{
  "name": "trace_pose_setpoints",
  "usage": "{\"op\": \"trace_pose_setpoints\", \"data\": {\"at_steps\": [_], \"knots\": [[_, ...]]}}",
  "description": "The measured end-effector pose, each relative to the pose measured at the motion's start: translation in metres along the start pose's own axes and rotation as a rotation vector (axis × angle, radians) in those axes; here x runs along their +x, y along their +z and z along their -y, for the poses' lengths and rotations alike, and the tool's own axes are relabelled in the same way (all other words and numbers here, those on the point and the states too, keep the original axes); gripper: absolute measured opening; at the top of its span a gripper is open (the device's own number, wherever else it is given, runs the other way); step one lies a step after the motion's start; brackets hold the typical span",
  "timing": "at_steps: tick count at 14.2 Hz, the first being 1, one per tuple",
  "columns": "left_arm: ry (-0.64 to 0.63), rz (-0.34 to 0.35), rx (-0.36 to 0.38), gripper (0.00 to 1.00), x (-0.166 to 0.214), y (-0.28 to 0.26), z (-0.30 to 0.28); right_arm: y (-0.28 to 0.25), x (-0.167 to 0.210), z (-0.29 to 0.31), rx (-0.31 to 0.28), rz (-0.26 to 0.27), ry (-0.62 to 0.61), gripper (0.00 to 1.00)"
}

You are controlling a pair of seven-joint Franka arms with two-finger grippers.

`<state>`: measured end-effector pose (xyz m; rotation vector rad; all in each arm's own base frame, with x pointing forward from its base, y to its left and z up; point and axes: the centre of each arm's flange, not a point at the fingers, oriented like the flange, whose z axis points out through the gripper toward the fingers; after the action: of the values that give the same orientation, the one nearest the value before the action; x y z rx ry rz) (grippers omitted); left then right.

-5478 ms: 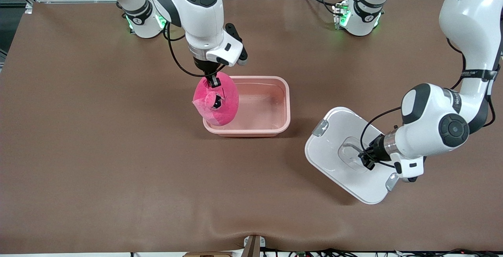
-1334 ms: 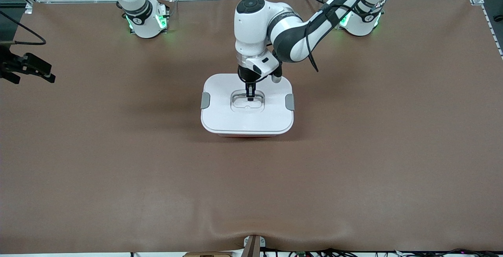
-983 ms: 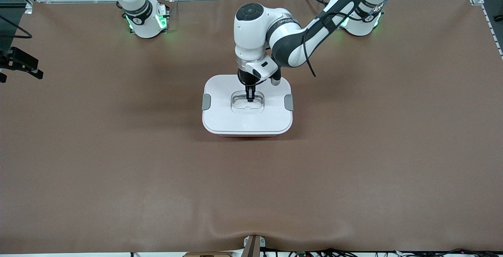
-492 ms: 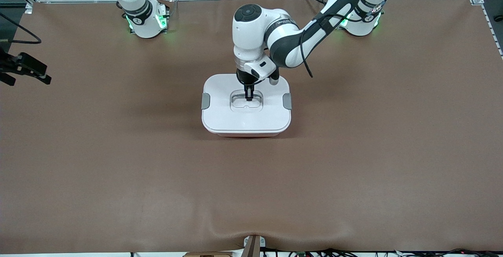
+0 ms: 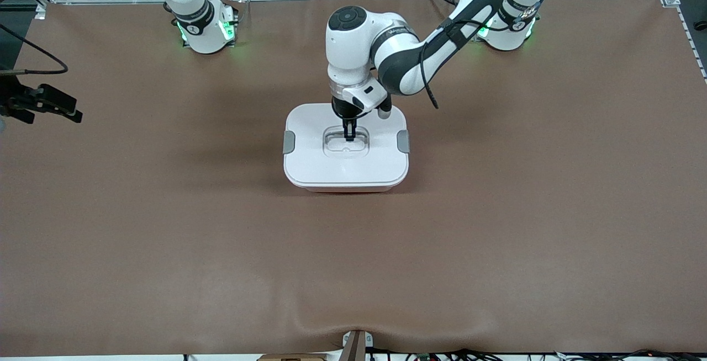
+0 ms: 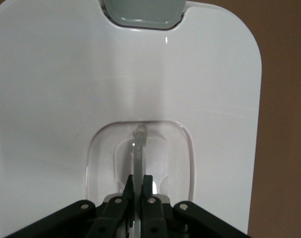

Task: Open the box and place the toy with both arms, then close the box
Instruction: 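Lower the lid onto the box and press it down with the left gripper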

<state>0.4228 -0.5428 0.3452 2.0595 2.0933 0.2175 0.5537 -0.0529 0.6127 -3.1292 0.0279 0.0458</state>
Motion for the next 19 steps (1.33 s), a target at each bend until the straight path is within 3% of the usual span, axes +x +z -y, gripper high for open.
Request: {"op": "trace_pose_setpoints", "data": {"at_steps": [13, 19], "knots": [[0.009, -0.008, -0.001, 0.07, -0.001, 0.007, 0.003, -0.015, -0.001, -0.004, -0.044, -0.028, 0.001, 1.00], [0.016, -0.011, -0.006, 0.07, -0.002, 0.012, 0.001, -0.016, 0.002, 0.006, 0.013, -0.049, -0.007, 1.00]]}}
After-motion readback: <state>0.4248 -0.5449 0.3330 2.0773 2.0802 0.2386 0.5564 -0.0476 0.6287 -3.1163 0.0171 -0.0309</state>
